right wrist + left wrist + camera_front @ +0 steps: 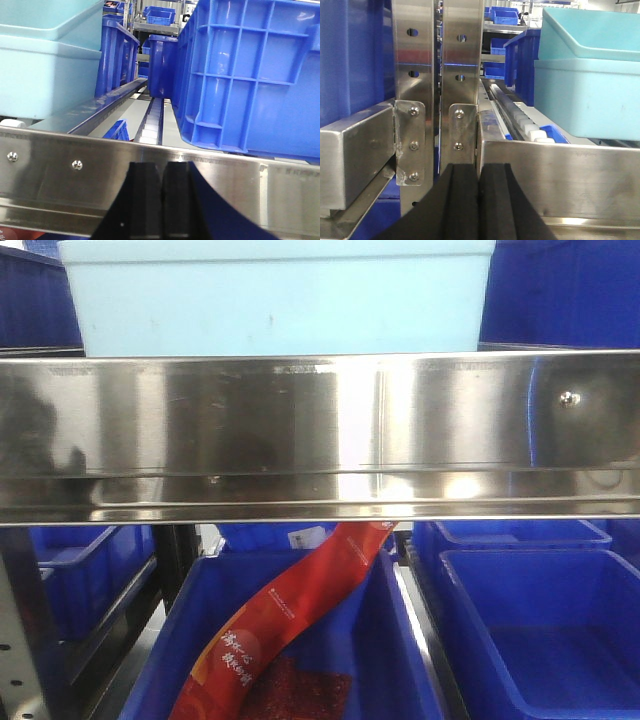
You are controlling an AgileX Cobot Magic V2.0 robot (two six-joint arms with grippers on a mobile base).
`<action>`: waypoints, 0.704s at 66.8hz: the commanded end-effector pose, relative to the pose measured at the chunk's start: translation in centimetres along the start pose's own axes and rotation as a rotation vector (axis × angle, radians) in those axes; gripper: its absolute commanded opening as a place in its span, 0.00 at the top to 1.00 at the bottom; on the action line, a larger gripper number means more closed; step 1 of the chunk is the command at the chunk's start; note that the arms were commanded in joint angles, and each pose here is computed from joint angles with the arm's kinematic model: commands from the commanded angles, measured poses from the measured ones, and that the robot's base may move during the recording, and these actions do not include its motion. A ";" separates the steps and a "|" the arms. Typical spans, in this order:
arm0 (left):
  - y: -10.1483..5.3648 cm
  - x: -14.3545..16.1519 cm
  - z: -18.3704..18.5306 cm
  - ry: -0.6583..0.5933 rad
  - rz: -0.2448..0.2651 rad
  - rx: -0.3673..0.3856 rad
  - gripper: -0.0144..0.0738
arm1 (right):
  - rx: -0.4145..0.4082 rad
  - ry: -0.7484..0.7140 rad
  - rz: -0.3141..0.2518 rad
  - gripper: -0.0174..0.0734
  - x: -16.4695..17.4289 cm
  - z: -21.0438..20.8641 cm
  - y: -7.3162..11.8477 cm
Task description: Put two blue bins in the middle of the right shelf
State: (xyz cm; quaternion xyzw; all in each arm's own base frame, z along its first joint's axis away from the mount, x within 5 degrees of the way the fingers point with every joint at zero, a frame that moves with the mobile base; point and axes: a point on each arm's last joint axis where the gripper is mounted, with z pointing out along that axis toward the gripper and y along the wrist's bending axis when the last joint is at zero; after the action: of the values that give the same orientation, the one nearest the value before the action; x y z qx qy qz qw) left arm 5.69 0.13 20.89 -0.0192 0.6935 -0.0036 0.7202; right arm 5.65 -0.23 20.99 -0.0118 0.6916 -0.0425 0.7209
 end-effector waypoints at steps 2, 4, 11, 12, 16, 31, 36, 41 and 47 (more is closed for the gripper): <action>0.0 -0.1 -0.1 -0.019 0.001 -0.003 0.96 | 0.006 -0.022 -0.007 0.99 -0.1 0.0 0.0; 0.0 -0.1 -0.1 -0.019 0.001 -0.003 0.96 | 0.006 -0.022 -0.007 0.99 -0.1 0.0 0.0; 0.0 -0.1 -0.1 -0.019 0.001 -0.003 0.96 | 0.006 -0.022 -0.007 0.99 -0.1 0.0 0.0; 0.0 -0.1 -0.1 -0.019 0.001 -0.003 0.96 | 0.006 -0.022 -0.007 0.99 -0.1 0.0 0.0; 0.0 -0.1 -0.1 -0.019 0.001 -0.003 0.96 | 0.006 -0.022 -0.007 0.99 -0.1 0.0 0.0; 0.0 -0.1 -0.1 -0.019 0.001 -0.003 0.96 | 0.006 -0.022 -0.007 0.99 -0.1 0.0 0.0; 0.0 -0.1 -0.1 -0.019 0.001 -0.003 0.96 | 0.006 -0.022 -0.007 0.99 -0.1 0.0 0.0; 0.0 -0.1 -0.1 -0.019 0.001 -0.003 0.96 | 0.006 -0.022 -0.007 0.99 -0.1 0.0 0.0; 0.0 -0.1 -0.1 -0.019 0.001 -0.003 0.96 | 0.006 -0.022 -0.007 0.99 -0.1 0.0 0.0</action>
State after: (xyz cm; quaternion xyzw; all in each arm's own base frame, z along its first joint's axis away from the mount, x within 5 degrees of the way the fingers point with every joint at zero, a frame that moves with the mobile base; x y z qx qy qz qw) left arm 5.69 0.13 20.86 -0.0192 0.6941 -0.0036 0.7196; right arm 5.65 -0.23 20.99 -0.0118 0.6916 -0.0425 0.7209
